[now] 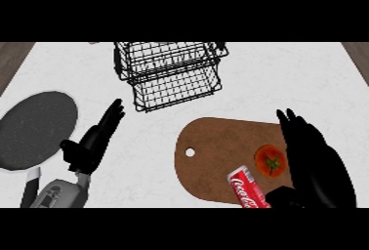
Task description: Pick the tomato from the cutting board and place it in the tiered basket
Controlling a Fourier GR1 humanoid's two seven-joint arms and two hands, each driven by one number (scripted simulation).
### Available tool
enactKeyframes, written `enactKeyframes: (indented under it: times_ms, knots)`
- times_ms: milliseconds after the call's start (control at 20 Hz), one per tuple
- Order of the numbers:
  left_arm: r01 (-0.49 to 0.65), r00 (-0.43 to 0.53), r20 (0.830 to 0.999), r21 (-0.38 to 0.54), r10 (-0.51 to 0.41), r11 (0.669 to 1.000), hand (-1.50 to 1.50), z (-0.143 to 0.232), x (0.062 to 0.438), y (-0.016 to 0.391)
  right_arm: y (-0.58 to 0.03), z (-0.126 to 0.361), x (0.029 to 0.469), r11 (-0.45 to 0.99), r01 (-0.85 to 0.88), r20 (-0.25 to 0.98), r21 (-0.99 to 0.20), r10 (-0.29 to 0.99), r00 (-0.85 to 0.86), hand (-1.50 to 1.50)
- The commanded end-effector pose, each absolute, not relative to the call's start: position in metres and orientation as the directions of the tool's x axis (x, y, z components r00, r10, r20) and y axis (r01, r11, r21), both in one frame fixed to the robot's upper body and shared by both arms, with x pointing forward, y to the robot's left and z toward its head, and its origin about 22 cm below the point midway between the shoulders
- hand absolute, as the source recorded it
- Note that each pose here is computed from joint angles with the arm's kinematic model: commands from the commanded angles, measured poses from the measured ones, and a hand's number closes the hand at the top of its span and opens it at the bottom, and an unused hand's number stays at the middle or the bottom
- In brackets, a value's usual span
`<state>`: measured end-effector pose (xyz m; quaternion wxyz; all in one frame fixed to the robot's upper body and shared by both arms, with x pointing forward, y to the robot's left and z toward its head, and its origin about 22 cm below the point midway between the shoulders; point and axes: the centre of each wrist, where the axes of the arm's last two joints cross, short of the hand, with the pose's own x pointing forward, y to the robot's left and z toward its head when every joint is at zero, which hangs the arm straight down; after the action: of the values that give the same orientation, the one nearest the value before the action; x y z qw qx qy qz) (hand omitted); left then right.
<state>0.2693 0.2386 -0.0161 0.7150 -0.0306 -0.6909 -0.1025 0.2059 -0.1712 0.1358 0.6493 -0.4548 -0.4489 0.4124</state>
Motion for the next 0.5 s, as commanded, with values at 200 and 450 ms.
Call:
enactKeyframes:
  times_ms: [200, 450]
  knots:
    - [0.186, 0.015, 0.994, 0.103, -0.108, 0.977, 0.0, -0.024, 0.255, 0.228, -0.155, 0.097, 0.212, 0.28, -0.143, 0.193, -0.949, 0.877, 0.441, -1.5]
    - [0.194, 0.02, 0.995, 0.088, -0.094, 0.977, 0.0, -0.02, 0.257, 0.242, -0.169, 0.086, 0.209, 0.269, -0.151, 0.162, -0.951, 0.852, 0.498, -1.5]
